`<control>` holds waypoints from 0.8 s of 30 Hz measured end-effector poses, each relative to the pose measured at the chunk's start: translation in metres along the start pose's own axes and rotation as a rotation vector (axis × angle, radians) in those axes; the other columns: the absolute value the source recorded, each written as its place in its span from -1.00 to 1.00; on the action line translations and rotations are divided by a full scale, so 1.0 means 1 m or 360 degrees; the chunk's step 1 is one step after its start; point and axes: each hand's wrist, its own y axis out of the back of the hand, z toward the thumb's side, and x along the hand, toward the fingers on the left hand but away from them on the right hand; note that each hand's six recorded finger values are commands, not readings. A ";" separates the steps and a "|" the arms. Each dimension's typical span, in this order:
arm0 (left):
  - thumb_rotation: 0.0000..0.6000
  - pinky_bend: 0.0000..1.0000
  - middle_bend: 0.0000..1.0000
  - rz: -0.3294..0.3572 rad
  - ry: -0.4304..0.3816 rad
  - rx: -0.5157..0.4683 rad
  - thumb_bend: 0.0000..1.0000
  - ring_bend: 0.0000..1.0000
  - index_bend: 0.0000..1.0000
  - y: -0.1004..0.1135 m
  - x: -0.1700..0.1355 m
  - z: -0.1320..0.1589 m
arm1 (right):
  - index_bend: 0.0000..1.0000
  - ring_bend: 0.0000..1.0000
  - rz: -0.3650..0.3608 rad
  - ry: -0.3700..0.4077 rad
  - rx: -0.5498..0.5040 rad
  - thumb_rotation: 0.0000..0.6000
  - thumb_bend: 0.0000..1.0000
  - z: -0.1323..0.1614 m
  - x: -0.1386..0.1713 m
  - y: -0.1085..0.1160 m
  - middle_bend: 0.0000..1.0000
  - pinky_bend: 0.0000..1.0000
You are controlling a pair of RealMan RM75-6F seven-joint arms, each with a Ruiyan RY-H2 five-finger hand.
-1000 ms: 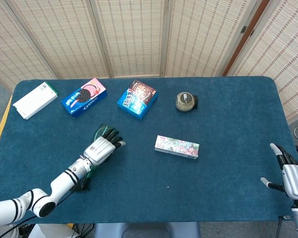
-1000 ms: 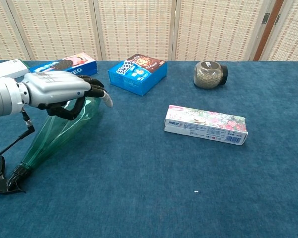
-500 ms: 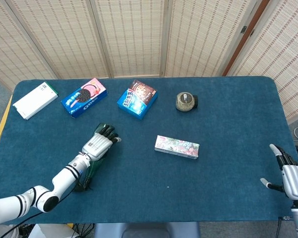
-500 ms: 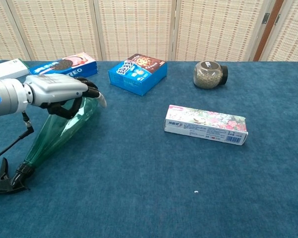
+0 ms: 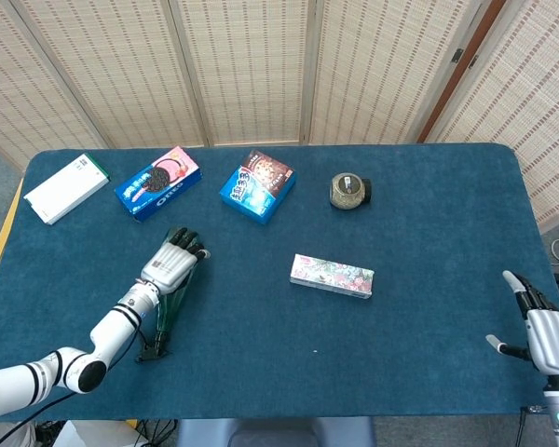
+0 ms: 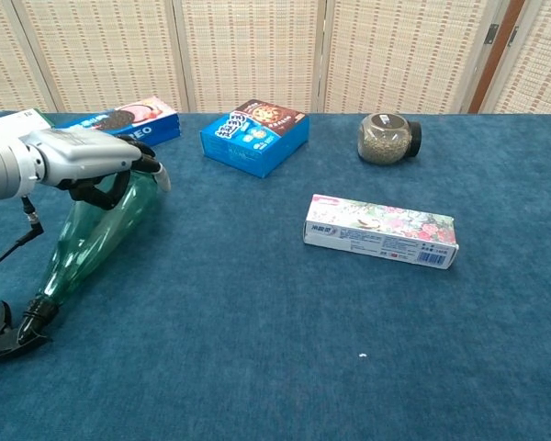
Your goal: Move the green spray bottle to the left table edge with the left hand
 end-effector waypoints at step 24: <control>1.00 -1.00 -0.58 -0.0054 0.0239 0.0091 1.00 -1.00 -0.57 -0.004 -0.015 -0.032 | -0.81 -0.58 0.0010 0.0011 -0.0002 1.00 -1.00 0.003 -0.002 -0.002 -0.71 -0.18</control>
